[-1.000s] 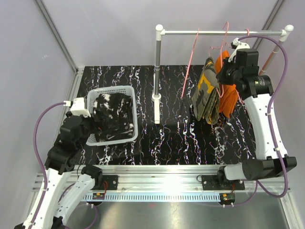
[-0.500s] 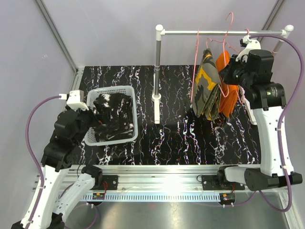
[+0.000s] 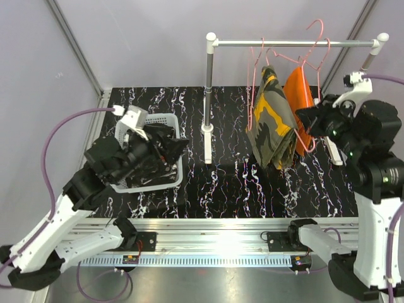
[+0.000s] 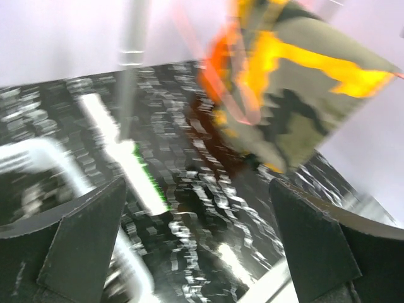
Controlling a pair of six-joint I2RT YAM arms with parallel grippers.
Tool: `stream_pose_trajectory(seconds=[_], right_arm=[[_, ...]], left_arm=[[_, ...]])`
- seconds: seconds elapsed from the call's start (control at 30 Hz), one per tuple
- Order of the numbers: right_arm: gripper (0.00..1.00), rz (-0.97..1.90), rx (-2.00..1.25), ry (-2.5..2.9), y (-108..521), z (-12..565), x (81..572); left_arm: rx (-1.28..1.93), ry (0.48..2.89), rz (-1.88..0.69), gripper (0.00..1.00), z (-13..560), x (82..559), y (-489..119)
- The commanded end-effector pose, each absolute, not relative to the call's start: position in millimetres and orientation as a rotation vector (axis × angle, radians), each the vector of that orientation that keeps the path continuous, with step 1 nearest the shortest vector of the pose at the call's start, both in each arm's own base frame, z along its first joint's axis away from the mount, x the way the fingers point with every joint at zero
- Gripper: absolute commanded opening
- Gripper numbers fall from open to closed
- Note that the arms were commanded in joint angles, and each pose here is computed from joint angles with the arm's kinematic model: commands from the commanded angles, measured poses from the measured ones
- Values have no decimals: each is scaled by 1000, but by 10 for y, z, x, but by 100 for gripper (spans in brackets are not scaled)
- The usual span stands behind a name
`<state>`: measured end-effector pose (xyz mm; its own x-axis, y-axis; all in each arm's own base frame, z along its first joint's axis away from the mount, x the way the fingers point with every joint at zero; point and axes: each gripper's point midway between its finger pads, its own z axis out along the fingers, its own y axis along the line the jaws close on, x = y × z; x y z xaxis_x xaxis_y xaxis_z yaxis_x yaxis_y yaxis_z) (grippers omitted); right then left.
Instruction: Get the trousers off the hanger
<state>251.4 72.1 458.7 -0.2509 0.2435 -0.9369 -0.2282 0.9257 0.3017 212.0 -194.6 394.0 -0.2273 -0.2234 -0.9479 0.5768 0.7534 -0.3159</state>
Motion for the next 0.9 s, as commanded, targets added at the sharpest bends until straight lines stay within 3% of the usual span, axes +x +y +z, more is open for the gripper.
stream_pose_trajectory(seconds=[0.0, 0.2, 0.5, 0.87], right_arm=[[0, 553, -62, 1597, 861, 4989, 2209], [0, 644, -89, 1568, 940, 4934, 1715], [0, 786, -162, 1479, 1095, 4975, 1158], [0, 813, -183, 1418, 1102, 5068, 863]], left_arm=[[394, 1485, -808, 99, 4277, 2025, -2297], [604, 1348, -941, 99, 4356, 1494, -3047], [779, 1264, -873, 99, 4294, 914, -4044], [712, 1309, -662, 99, 4186, 920, -4502]])
